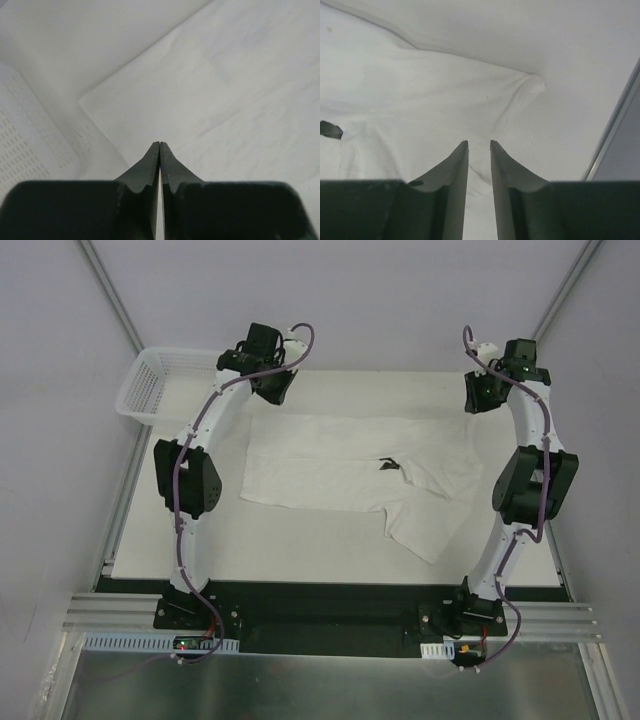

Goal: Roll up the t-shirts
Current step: Fold the T-shirt at the center of the board.

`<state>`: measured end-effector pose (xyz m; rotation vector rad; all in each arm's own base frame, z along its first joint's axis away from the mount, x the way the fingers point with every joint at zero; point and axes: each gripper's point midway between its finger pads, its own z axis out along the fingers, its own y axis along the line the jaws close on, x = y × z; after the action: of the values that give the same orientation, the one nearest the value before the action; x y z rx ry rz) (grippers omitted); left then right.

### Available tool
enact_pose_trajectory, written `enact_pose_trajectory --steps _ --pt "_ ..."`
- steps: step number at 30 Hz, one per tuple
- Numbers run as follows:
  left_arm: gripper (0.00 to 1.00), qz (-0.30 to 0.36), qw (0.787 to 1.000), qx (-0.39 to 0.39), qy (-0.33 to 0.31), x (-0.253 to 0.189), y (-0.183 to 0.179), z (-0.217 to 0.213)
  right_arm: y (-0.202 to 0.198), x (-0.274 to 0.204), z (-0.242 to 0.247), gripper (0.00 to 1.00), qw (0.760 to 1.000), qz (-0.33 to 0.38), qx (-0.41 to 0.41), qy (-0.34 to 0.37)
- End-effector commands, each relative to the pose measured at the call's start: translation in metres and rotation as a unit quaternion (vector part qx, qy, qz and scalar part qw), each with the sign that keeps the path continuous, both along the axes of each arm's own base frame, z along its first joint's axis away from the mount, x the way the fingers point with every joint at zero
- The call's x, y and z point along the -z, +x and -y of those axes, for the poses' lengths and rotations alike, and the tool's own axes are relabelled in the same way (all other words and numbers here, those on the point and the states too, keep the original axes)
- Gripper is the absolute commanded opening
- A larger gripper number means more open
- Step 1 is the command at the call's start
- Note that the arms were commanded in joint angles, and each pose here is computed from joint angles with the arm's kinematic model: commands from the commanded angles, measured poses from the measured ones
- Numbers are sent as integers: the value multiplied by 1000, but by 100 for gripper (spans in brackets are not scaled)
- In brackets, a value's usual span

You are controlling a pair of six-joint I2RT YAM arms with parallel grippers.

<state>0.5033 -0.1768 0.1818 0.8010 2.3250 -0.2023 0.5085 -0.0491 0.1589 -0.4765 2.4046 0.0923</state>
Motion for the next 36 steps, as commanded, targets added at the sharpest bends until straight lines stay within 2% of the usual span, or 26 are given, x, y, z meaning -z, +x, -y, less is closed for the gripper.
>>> enact_pose_trajectory --steps 1,2,4,5,6,8,10,13,23,31,36 --pt "0 -64 998 8 4 27 -33 -9 -32 37 -7 19 995 -81 -60 14" --pt "0 -73 997 10 5 28 -40 -10 -43 39 -14 16 992 -107 -69 25" --pt "0 -98 995 14 7 40 -52 -11 -52 40 -33 17 987 -123 -88 51" --pt "0 -104 994 15 9 40 -59 -13 -58 34 -41 19 986 -122 -94 57" --pt "0 -118 993 11 15 48 -66 -16 -71 42 -53 29 982 -138 -106 74" --pt "0 -125 992 6 21 51 -74 -21 -84 33 -77 39 979 -128 -139 73" --pt "0 -140 990 1 33 60 -83 -27 -112 49 -102 41 969 -151 -181 75" --pt "0 -144 989 -3 40 61 -92 -34 -133 60 -123 41 960 -152 -230 55" --pt "0 -155 987 -20 42 62 -95 -51 -132 72 -151 43 952 -178 -245 39" --pt "0 -152 987 -28 37 62 -86 -57 -144 88 -161 45 940 -201 -274 -18" --pt "0 -153 987 -35 38 62 -80 -62 -139 97 -155 45 943 -211 -253 -56"
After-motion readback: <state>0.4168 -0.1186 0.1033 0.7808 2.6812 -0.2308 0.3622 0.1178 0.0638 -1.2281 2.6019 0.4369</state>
